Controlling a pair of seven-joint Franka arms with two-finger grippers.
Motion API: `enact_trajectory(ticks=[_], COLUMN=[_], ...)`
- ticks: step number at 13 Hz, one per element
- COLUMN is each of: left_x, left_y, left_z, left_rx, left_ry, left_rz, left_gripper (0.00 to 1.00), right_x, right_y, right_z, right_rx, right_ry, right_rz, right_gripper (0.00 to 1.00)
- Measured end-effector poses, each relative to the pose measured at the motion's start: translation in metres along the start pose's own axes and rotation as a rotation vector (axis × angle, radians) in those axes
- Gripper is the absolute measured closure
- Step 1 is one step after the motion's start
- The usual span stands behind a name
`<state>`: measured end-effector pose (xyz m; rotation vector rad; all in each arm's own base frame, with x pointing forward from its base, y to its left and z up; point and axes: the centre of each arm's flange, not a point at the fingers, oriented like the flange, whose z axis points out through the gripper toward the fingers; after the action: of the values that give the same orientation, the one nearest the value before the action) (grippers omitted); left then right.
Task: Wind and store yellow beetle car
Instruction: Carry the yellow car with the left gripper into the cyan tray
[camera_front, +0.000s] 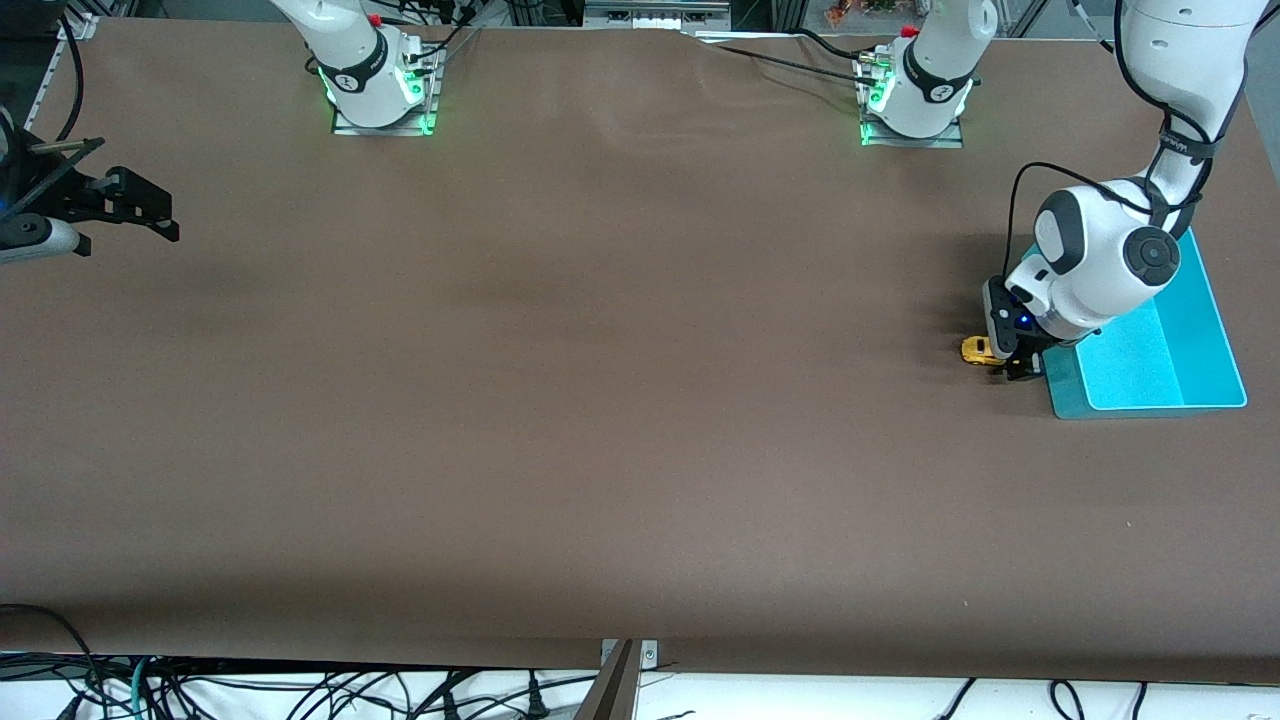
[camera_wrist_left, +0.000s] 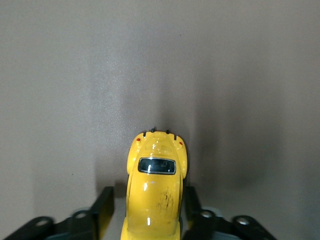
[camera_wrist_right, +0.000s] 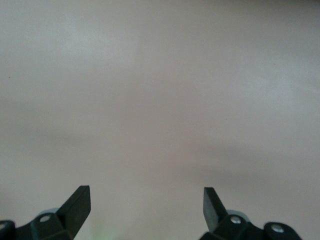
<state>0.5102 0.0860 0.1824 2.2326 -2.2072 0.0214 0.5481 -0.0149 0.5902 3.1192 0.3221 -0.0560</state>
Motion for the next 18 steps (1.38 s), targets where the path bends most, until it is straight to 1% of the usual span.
enact_trajectory(ticks=[1,2,4,6,9,11,12,14,16,18], left_x=[0.000,0.000,0.001,0.008,0.016,0.012,0.003,-0.037,-0.082,-0.121], left_y=[0.000,-0.001,-0.002,-0.008,-0.033,-0.053,-0.059,-0.057,-0.046,-0.033], left_z=[-0.001,-0.002,-0.007,-0.024,-0.077,-0.117,-0.133,-0.147,-0.149,-0.144], left_rx=[0.002,0.004,-0.005,-0.035,-0.099,-0.125,-0.134,-0.155,-0.152,-0.156], left_ry=[0.000,-0.001,0.002,0.014,0.050,0.060,0.063,0.077,0.088,0.095], left_rz=[0.000,0.001,0.004,0.017,0.021,0.020,0.008,-0.026,-0.041,-0.088], left_gripper=[0.51,0.54,0.54,0.54,0.54,0.54,0.54,0.54,0.54,0.54], right_x=[0.000,0.000,0.000,0.000,0.000,0.000,0.000,0.000,0.000,0.000], right_y=[0.000,0.000,0.000,0.000,0.000,-0.001,-0.001,-0.001,0.000,0.001], right_z=[0.000,0.000,0.000,0.000,0.000,0.000,0.000,0.000,0.001,0.001], right_rx=[0.000,0.000,0.000,0.000,0.000,0.000,0.000,0.000,0.000,0.001], right_ry=[0.000,0.000,0.000,0.000,-0.001,-0.001,-0.001,-0.001,-0.001,-0.001], right_rz=[0.000,0.000,0.000,0.000,-0.001,-0.001,-0.002,-0.001,0.000,0.002], right_gripper=[0.00,0.00,0.00,0.00,0.00,0.00,0.00,0.00,0.00,0.00])
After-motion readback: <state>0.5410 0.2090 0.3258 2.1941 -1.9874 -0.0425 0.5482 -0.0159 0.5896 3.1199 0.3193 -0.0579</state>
